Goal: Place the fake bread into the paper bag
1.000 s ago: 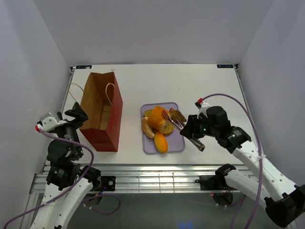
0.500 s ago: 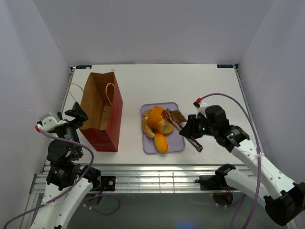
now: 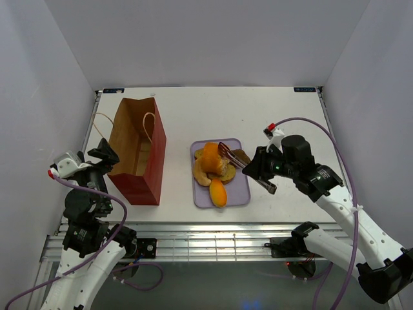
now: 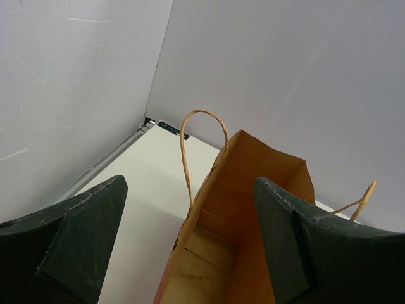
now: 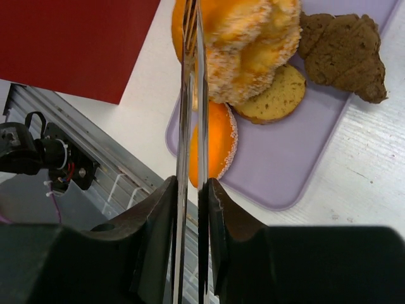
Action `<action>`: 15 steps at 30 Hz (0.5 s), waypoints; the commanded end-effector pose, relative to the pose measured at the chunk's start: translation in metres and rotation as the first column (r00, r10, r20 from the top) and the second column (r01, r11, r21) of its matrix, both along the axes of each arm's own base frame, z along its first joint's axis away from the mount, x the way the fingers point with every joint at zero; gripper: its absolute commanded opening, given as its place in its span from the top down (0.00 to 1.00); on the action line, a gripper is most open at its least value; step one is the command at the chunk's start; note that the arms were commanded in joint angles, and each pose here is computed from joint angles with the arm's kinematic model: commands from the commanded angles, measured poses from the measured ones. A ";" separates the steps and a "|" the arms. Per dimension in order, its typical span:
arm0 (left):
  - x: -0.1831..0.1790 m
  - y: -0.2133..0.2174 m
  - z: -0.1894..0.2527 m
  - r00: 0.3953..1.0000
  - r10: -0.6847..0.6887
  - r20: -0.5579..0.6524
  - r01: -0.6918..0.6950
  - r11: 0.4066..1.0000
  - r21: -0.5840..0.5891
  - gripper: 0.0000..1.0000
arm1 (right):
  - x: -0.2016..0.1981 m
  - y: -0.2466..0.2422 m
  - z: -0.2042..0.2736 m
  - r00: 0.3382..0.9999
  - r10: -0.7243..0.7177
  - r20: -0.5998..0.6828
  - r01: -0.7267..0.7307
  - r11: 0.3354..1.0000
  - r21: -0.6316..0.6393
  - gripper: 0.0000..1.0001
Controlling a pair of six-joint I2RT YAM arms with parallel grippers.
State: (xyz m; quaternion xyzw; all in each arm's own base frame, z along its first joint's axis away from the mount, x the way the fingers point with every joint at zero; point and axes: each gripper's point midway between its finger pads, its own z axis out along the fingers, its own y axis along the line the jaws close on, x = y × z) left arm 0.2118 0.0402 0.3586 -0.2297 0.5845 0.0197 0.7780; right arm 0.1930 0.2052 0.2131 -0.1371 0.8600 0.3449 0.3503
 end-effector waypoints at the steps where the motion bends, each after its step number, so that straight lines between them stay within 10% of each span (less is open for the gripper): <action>1: 0.001 -0.003 0.000 1.000 -0.017 -0.005 0.017 1.000 0.004 0.08 | 0.008 0.006 0.035 0.997 0.006 0.082 -0.011 0.999 0.052 0.92; 10: -0.001 -0.002 0.001 1.000 -0.015 0.003 0.015 1.000 0.000 0.08 | 0.011 0.004 0.045 0.995 0.001 0.101 -0.004 0.999 0.033 0.92; 15: 0.000 -0.003 0.001 1.000 -0.017 0.000 0.017 1.000 0.002 0.08 | 0.011 -0.001 0.045 0.994 -0.024 0.107 0.021 0.999 0.027 0.66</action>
